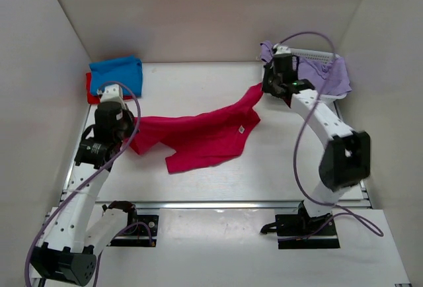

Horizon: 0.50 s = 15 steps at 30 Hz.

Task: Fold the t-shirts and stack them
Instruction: Flatten out the tshirt

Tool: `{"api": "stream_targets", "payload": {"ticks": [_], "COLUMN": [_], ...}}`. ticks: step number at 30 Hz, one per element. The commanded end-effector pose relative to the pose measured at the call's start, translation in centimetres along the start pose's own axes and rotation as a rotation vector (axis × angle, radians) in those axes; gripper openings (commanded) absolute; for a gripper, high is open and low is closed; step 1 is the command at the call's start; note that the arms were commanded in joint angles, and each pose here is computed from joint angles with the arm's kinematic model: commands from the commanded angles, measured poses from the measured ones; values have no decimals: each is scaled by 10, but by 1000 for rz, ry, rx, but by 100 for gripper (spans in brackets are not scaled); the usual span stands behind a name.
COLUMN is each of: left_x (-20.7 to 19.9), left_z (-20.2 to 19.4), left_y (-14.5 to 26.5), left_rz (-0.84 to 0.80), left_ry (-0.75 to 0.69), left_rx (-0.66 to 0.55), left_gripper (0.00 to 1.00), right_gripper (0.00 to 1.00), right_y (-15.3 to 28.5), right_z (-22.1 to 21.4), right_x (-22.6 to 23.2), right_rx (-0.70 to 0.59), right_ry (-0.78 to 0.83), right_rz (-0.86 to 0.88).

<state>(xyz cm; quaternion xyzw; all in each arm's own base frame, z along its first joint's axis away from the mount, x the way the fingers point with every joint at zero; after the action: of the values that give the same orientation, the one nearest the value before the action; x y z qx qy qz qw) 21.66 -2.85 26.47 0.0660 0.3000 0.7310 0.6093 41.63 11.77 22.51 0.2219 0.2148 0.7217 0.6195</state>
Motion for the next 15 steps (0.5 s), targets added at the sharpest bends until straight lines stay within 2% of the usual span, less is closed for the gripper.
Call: {"api": "stream_targets", "payload": {"ticks": [1, 3, 7, 10, 15], "left_x": [-15, -26, -42, -50, -54], "left_z": [67, 98, 136, 166, 178], "left_y": [15, 25, 42, 74, 125], "left_rz": [-38, -78, -111, -167, -235], "left_ry": [60, 83, 100, 117, 109], "left_rx": [-222, -284, -367, -448, -519], "left_gripper": [0, 0, 0, 0, 0], "right_gripper": [0, 0, 0, 0, 0], "right_y": [102, 155, 224, 280, 373], "right_z": [86, 112, 132, 138, 133], "right_x": [-5, -6, -11, -22, -44], "right_rx": [-338, -461, -595, -677, -841], "right_ry": [47, 83, 126, 148, 174], "right_rz": [-45, -62, -105, -119, -105]}}
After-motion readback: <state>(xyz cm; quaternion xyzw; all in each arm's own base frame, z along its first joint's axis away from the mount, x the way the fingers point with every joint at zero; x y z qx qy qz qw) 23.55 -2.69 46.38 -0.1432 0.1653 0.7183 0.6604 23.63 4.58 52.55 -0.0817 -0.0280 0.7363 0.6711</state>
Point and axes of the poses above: each gripper's point midway between its finger pads, its own y axis back along the fingers, its own x axis along the line the jaws close on, z = x × y, the point moved 7 cm from there along y, back along the fingers, and after that the axes turned 9 degrees about y, right-handed, at the moved point
